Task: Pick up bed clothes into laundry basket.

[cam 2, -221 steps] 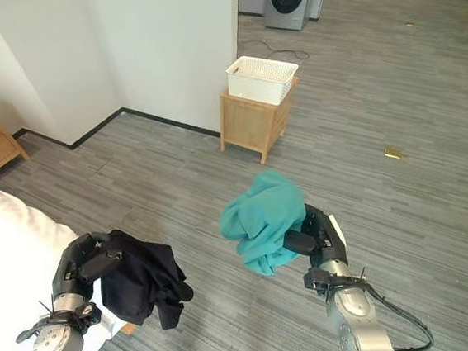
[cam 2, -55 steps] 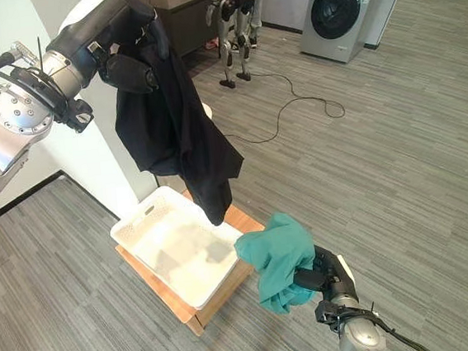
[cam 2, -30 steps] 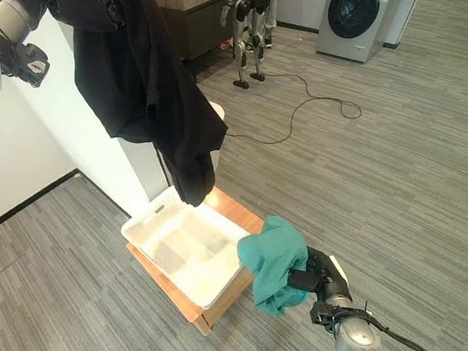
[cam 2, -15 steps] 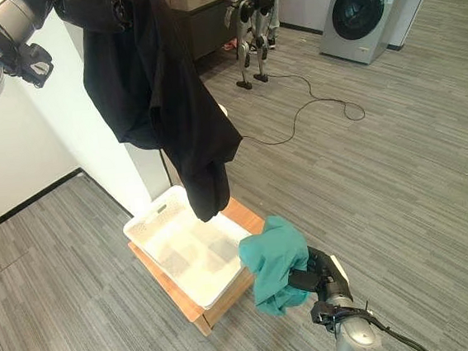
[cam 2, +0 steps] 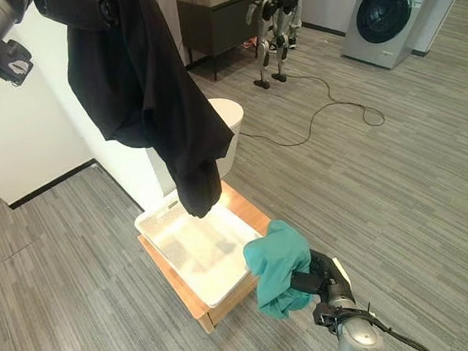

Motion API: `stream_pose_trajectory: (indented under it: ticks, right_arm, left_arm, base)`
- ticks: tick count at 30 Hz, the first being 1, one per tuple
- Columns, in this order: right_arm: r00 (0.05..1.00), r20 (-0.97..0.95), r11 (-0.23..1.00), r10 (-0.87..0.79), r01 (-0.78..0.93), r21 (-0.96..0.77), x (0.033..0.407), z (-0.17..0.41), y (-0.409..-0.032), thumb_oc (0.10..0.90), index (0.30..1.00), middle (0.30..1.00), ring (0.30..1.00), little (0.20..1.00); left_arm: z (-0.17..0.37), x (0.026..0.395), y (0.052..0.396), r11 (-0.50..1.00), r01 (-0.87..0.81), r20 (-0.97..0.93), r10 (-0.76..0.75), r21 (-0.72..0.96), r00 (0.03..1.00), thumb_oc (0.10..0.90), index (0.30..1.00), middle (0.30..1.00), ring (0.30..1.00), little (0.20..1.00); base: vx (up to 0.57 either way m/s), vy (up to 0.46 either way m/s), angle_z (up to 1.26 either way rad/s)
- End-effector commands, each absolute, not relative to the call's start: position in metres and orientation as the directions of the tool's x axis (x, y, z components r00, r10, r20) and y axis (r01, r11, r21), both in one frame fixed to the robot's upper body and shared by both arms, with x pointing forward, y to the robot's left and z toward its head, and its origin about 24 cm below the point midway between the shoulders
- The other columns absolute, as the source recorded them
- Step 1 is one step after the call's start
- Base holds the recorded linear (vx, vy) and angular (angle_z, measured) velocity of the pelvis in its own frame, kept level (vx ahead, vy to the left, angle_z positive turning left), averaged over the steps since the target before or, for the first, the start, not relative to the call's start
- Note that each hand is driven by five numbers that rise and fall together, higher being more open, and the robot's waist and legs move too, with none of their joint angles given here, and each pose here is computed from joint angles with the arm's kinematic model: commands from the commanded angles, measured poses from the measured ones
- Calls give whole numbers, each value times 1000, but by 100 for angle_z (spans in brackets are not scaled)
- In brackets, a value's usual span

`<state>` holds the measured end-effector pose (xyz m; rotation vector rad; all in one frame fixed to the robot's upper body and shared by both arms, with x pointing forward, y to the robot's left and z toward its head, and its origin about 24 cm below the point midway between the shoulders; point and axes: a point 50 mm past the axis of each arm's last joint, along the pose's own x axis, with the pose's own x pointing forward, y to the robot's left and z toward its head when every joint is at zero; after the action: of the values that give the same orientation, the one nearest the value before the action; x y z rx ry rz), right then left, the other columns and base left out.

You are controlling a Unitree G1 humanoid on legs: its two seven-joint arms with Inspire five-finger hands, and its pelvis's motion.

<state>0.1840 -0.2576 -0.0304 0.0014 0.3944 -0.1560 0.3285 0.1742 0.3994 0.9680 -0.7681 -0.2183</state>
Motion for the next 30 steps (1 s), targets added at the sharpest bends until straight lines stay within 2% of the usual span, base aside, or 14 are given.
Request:
stream_pose_trajectory:
  ticks: [1,11,30]
  right_arm:
    - [975,-145,983,-167,153,-103,209,21,-279,400,300,300,300,300]
    - [975,-130,981,-178,165,-102,210,23,-279,400,300,300,300,300]
    - [975,-117,975,-188,171,-143,210,27,-281,400,300,300,300,300]
  left_arm:
    - [463,294,174,686,-330,730,-439,649,523,400,300,300,300,300]
    - [431,300,158,666,-203,649,-534,718,542,400,300,300,300,300]
    - [389,315,159,704,-103,610,-522,703,596,400,300,300,300,300]
  base:
    - [0,0,0]
    - [0,0,0]
    - [-10,-3,0]
